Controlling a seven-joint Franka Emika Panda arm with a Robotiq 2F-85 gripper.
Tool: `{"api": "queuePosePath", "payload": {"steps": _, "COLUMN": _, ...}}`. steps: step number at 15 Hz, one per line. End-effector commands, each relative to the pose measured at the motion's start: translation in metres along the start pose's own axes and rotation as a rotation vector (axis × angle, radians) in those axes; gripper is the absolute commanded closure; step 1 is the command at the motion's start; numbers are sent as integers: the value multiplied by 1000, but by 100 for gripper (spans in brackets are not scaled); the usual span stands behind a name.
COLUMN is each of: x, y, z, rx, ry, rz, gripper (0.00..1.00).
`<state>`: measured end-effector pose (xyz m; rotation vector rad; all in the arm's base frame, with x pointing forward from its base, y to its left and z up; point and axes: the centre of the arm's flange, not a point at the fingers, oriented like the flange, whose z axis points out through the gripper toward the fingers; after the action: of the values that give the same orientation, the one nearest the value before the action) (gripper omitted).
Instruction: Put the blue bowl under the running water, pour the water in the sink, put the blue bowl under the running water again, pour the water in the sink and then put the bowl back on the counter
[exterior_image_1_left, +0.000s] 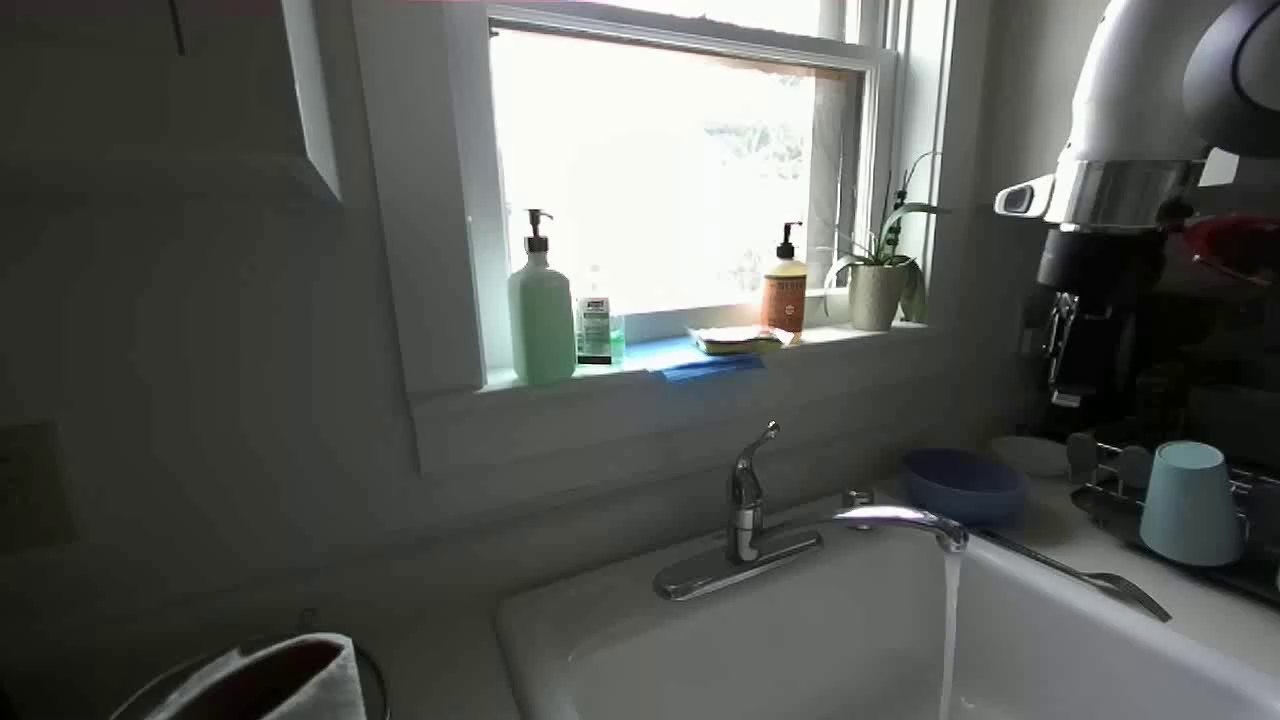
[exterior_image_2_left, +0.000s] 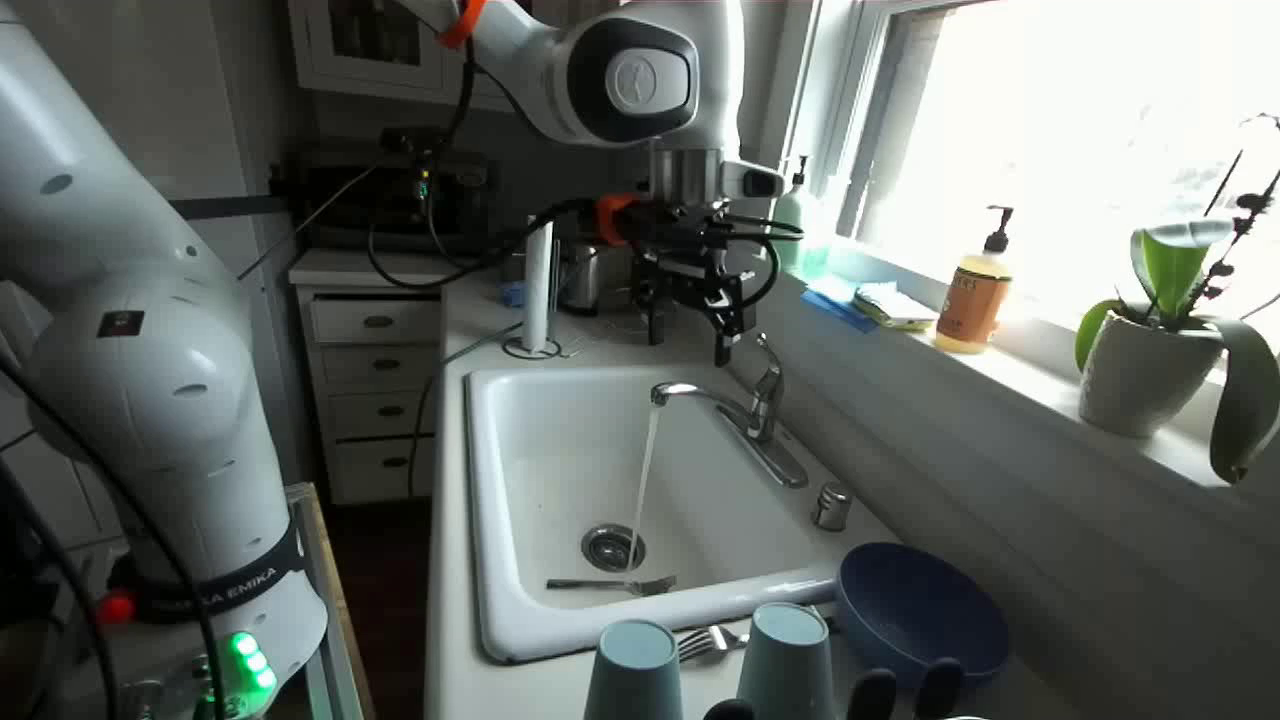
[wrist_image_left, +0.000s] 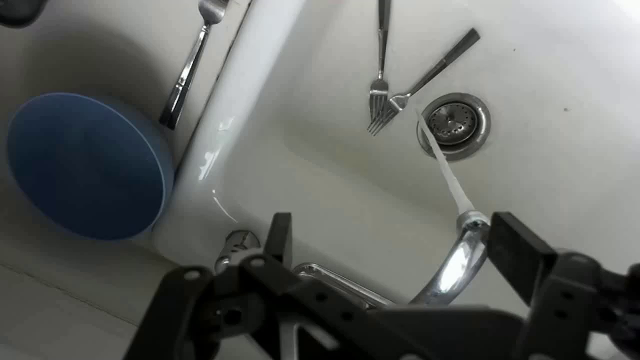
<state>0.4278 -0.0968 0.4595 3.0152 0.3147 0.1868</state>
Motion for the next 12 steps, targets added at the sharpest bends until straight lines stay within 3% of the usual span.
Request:
{"api": "queuePosePath", "payload": {"steps": 1, "x": 0, "y": 0, "z": 0, "rx": 0, "ry": 0, "rz": 0, "gripper": 0}}
{"api": "queuePosePath", "payload": {"steps": 5, "x": 8, "y": 8, "z": 2, "rx": -12, "ry": 13, "rz": 32, "gripper": 0}}
{"api": "queuePosePath", "payload": {"steps": 9, "x": 37, "y": 82, "z": 1, "rx": -50, "ry": 1, "rz": 170, "gripper": 0}}
{"api": "queuePosePath", "payload": {"steps": 12, "x": 40, "y": 150, "z": 17, "rx": -31, "ry": -46, "rz": 243, "gripper": 0}}
